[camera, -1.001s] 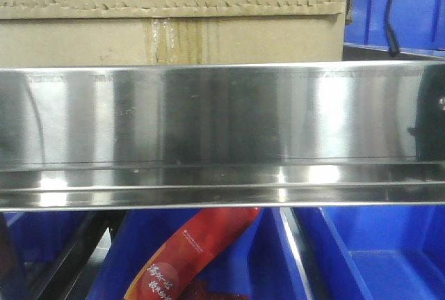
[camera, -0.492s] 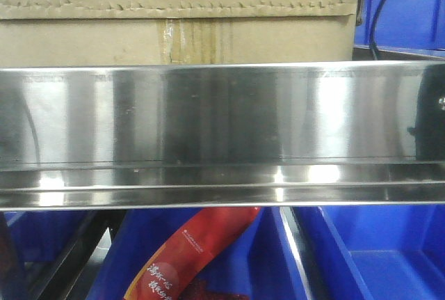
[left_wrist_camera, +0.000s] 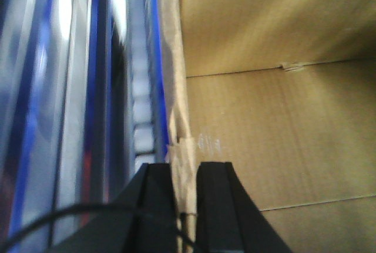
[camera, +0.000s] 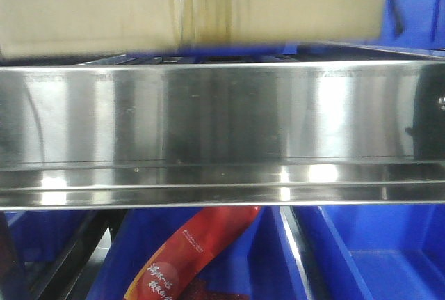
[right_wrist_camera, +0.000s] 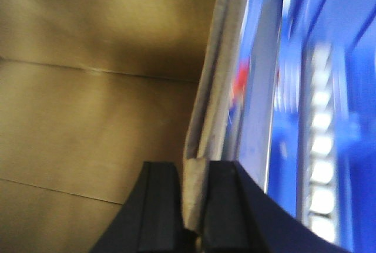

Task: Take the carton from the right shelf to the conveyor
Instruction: 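Lift the brown carton off the shelf with both grippers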

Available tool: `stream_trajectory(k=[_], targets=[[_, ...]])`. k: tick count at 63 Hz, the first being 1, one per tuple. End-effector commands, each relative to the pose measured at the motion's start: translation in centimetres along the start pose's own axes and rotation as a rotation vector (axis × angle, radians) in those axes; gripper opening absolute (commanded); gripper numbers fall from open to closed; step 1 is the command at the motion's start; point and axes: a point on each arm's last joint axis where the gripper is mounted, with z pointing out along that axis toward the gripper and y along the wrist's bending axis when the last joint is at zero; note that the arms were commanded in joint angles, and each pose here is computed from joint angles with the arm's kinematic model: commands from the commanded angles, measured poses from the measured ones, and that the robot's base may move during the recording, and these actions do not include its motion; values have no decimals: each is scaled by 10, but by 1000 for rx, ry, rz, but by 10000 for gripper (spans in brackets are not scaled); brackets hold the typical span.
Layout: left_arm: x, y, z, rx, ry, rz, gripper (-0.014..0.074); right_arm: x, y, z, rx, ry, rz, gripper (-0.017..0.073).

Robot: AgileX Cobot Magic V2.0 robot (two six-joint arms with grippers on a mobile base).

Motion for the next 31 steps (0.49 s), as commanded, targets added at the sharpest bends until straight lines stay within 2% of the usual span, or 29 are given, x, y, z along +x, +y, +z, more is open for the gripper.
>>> stream_trajectory(k=[1, 13, 24, 31], targets=[[-4, 6, -38, 0, -99, -9, -16, -3, -1, -43, 3, -109, -19, -70], [9, 12, -86, 18, -163, -14, -16, 16, -2, -79, 1, -119, -20, -70], [38, 4, -107, 57, -137, 18, -16, 43, -4, -97, 3, -87, -18, -70], [56, -2, -112, 84, -106, 8, -16, 54, -5, -104, 4, -76, -18, -70]])
